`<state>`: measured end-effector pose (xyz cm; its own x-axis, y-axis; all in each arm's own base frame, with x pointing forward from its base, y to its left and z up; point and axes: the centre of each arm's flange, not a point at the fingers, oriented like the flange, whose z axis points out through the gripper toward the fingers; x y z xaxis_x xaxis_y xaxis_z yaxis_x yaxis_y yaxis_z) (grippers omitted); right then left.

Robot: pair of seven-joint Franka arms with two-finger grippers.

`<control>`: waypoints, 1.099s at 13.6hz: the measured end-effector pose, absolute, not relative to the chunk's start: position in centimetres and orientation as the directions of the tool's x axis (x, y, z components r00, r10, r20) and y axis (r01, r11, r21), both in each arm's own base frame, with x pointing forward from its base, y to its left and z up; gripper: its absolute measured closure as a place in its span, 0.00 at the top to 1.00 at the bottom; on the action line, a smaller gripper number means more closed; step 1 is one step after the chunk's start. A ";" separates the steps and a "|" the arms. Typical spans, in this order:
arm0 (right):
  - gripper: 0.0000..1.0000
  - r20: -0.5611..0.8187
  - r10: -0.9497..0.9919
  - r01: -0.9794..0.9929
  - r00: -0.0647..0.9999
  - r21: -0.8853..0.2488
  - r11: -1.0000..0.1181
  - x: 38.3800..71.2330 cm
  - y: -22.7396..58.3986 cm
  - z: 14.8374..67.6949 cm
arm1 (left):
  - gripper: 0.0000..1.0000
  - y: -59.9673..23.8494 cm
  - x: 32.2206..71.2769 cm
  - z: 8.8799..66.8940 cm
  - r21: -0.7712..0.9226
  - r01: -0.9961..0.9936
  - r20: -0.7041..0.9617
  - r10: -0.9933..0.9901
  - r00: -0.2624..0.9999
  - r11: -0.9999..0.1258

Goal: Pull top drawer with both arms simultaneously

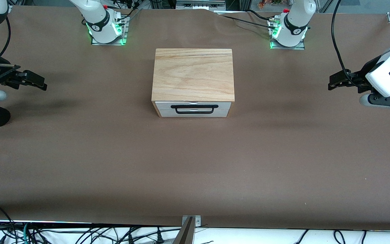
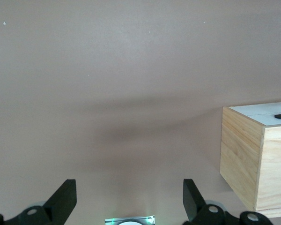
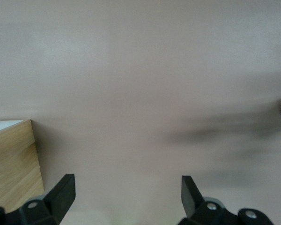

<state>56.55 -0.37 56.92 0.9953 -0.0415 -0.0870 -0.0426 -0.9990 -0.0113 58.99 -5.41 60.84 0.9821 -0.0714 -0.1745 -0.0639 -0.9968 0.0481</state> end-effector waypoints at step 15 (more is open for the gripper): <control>1.00 -0.111 -0.030 -0.032 0.993 -0.013 -0.999 56.3 0.2 56.7 | 1.00 -5.5 59.1 60.6 0.048 -0.066 -0.179 -0.073 0.981 -0.997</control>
<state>56.28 0.19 56.72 0.9934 -0.0299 -0.1110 -0.0315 -0.9994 -0.0133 59.07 -5.53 60.60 0.9812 -0.0734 -0.1787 -0.0658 -0.9967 0.0483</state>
